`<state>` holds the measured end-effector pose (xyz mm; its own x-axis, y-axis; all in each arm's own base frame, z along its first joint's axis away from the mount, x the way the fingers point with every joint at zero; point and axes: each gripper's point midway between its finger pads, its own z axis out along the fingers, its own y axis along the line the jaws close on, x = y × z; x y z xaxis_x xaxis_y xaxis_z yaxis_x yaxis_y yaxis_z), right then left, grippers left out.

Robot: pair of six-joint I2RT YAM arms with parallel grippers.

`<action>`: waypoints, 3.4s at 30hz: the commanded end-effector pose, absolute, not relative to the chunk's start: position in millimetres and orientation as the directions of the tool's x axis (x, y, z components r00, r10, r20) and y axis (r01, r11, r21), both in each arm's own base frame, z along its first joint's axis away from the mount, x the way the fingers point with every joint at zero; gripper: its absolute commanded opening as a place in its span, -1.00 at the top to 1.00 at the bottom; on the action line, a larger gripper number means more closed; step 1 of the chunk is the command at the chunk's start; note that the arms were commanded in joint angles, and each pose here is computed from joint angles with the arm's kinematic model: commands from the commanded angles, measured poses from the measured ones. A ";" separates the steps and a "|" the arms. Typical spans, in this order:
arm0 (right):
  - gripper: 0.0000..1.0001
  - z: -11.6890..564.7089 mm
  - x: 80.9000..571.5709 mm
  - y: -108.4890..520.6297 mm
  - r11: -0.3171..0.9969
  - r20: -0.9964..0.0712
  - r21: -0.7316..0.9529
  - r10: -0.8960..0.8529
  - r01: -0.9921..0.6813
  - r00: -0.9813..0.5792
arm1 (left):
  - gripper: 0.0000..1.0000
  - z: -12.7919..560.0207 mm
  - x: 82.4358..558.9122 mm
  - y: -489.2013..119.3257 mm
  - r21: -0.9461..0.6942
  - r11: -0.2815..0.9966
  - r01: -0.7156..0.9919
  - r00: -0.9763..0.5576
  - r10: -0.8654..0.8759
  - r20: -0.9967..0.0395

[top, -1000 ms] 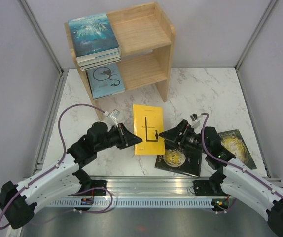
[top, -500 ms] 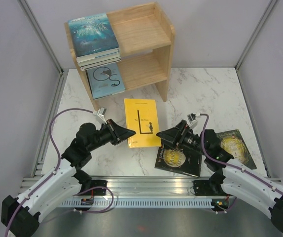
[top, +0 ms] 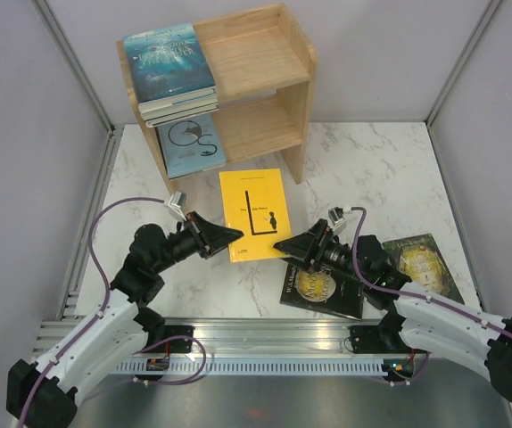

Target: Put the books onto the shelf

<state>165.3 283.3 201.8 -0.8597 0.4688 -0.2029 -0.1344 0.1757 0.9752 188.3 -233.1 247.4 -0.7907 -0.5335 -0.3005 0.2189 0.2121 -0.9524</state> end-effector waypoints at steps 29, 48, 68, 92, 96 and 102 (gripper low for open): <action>1.00 312.9 170.2 299.5 -0.120 -0.186 0.945 0.571 -0.306 -0.799 | -0.42 259.4 177.1 -199.8 -0.911 0.327 0.252 -0.703 -0.585 -0.405; 1.00 364.7 247.2 333.1 -0.075 -0.235 0.941 0.555 -0.330 -0.798 | -1.00 272.5 133.2 -125.1 -0.729 0.644 0.231 -0.543 -0.537 -0.646; 1.00 376.0 384.9 439.2 -0.059 -0.237 0.952 0.484 -0.302 -0.842 | -1.00 252.8 115.3 -110.7 -0.708 0.675 0.209 -0.542 -0.523 -0.658; -0.83 345.0 390.9 436.5 0.351 -0.453 0.883 0.470 -0.310 -0.757 | -0.99 247.3 114.5 -111.5 -0.721 0.664 0.199 -0.549 -0.534 -0.643; -0.87 338.3 392.1 413.0 0.507 -0.517 0.818 0.440 -0.272 -0.734 | -1.00 247.5 116.1 -111.7 -0.721 0.664 0.196 -0.547 -0.536 -0.643; -0.96 335.2 384.8 399.0 0.572 -0.548 0.774 0.391 -0.271 -0.739 | -1.00 247.1 118.6 -111.4 -0.717 0.670 0.192 -0.544 -0.536 -0.646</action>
<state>386.3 423.9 292.8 -0.8124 0.3987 -0.4255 -0.1820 0.5198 0.8347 114.4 -113.0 244.4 -0.5641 -0.5403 -0.6244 0.1809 0.6569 -0.7319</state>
